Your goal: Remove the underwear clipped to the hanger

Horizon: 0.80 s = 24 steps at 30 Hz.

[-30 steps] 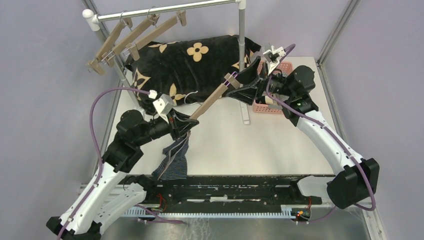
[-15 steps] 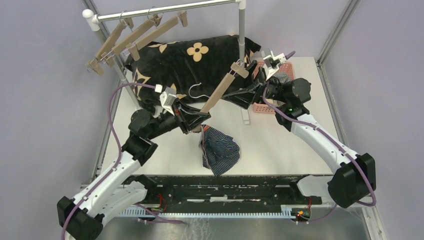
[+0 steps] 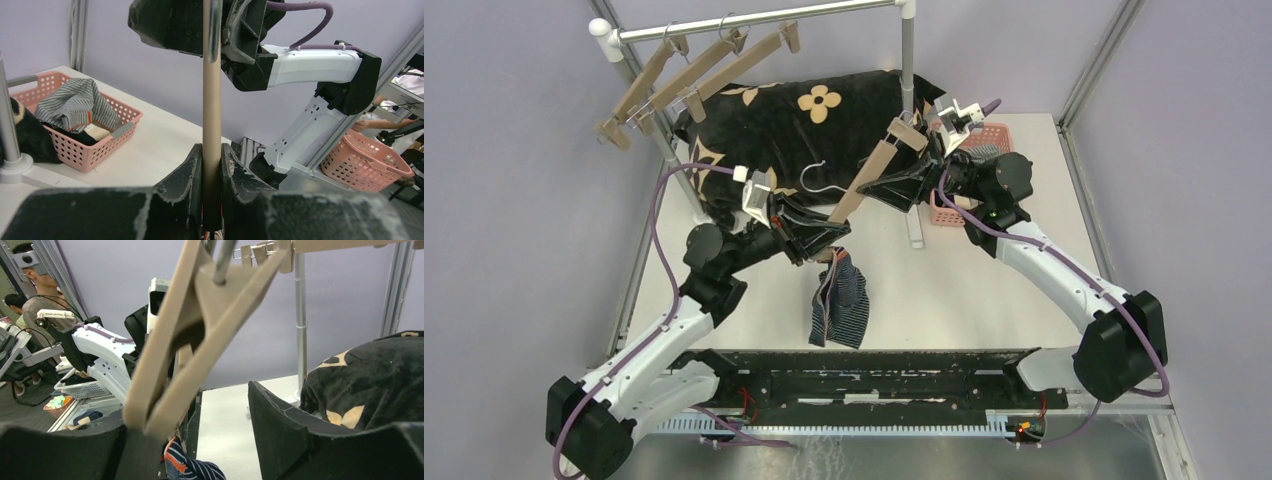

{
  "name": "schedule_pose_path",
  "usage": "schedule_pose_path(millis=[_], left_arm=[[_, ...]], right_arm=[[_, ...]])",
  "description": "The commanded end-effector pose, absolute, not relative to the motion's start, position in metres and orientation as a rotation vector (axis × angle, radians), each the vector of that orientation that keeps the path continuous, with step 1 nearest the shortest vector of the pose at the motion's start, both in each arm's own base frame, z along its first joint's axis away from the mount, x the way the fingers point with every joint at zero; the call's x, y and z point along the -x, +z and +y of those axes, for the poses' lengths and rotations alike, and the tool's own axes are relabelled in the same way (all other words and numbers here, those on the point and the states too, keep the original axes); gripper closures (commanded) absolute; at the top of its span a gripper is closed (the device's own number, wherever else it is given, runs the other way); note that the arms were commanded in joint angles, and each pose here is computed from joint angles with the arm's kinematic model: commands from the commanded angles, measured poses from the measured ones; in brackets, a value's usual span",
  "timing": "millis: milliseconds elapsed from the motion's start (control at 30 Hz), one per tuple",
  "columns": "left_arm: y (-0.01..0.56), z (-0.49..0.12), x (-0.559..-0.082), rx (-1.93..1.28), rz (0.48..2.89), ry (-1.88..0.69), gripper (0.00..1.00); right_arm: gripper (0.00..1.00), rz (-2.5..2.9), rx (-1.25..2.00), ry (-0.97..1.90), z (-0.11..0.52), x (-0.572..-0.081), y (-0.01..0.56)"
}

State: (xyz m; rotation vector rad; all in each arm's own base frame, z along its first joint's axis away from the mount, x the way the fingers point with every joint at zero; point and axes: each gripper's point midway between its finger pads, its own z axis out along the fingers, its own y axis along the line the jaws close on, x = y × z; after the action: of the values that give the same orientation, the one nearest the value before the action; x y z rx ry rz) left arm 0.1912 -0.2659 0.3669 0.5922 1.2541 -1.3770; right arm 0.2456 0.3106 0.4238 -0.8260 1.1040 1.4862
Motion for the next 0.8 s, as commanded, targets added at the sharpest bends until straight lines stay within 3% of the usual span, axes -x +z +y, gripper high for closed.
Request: schedule_pose_path(millis=[0, 133, 267, 367, 467, 533, 633, 767], left_arm=[[0.386, -0.265, -0.178, -0.609, 1.149, -1.432, 0.97], [0.385, -0.264, -0.178, -0.605, 1.148, -1.429, 0.97], [0.388, -0.264, -0.179, -0.599, 1.138, -1.426, 0.97], [0.387, -0.265, -0.181, -0.594, 1.14, -1.426, 0.97], [0.386, -0.267, -0.184, -0.597, 1.14, -1.427, 0.97], [0.386, -0.269, -0.185, -0.606, 1.147, -1.427, 0.93], [0.383, -0.268, -0.188, -0.613, 1.166, -1.387, 0.69], [0.382, -0.261, -0.187, -0.627, 1.164, -1.305, 0.58]], right_arm=[[0.31, 0.942, 0.834, 1.451, 0.307, -0.237, 0.462], [0.32, 0.917, 0.828, 1.459, 0.308, -0.235, 0.471], [0.65, 0.914, 0.846, 1.471, 0.312, -0.234, 0.472], [0.76, 0.936, 0.851, 1.482, 0.316, -0.236, 0.468], [0.98, 0.957, 0.856, 1.493, 0.32, -0.237, 0.463], [0.99, 0.97, 0.864, 1.486, 0.321, -0.238, 0.461], [0.99, 0.987, 0.872, 1.459, 0.321, -0.238, 0.459], [0.99, 0.993, 0.856, 1.424, 0.318, -0.239, 0.462]])
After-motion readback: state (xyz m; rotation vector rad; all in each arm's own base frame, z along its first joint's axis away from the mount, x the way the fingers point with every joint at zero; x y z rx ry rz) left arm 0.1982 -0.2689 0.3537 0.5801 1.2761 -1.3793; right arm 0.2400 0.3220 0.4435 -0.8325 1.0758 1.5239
